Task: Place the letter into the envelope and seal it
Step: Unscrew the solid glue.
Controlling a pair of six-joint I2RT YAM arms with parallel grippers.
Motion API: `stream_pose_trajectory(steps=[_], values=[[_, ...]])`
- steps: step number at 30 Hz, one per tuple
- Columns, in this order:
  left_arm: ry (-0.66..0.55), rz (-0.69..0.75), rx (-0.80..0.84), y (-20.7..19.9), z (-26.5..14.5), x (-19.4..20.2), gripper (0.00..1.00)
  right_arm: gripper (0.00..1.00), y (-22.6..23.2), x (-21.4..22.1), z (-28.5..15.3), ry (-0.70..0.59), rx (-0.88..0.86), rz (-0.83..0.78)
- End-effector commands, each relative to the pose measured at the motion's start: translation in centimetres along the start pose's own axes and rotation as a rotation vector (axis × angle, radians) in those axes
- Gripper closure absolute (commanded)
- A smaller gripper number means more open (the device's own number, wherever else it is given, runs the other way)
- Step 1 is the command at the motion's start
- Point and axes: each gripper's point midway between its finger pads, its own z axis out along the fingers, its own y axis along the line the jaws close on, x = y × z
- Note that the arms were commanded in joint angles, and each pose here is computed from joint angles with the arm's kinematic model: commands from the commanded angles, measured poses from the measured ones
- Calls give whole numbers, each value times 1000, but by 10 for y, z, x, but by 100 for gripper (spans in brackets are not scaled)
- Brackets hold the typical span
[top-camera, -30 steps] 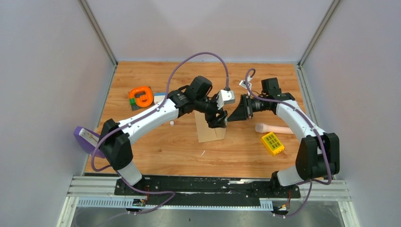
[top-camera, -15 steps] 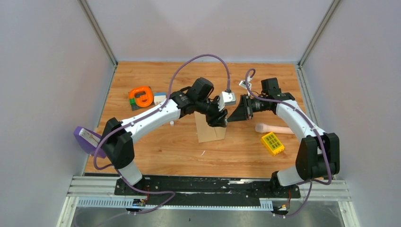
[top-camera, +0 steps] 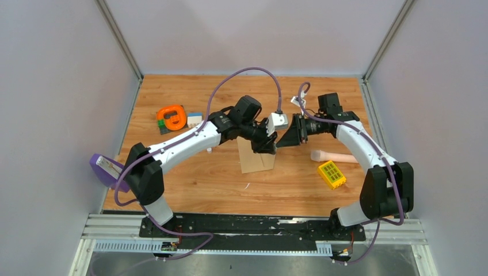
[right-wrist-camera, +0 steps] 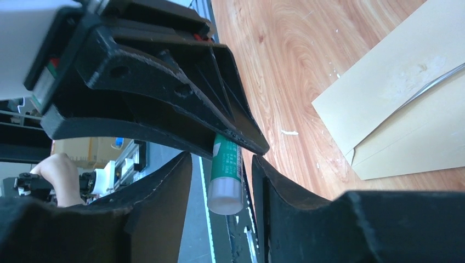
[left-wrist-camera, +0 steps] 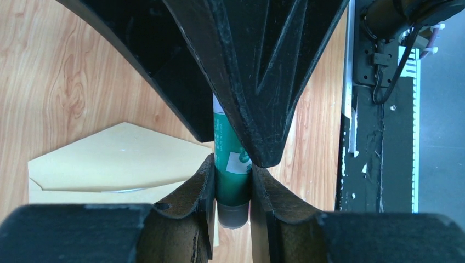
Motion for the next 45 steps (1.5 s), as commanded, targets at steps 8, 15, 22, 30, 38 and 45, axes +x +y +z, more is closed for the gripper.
stream_pose_trajectory(steps=[8, 15, 22, 30, 38, 45], values=[[-15, 59, -124, 17, -9, -12, 99, 43, -2, -37, -48, -129, 56, 117], [10, 84, -257, 40, -10, -9, 100, 46, -15, -18, -42, -93, 28, 262], [36, 111, -283, 40, -4, -6, 100, 46, -22, -21, -37, -88, -51, 369], [65, 131, -266, 30, 10, -6, 100, 56, -28, -18, -25, -53, -83, 414], [77, 134, -262, 30, 14, -4, 100, 77, -24, -17, -25, -54, -91, 392], [66, 122, -239, 24, 13, -6, 100, 84, -21, -18, -27, -53, -58, 334]])
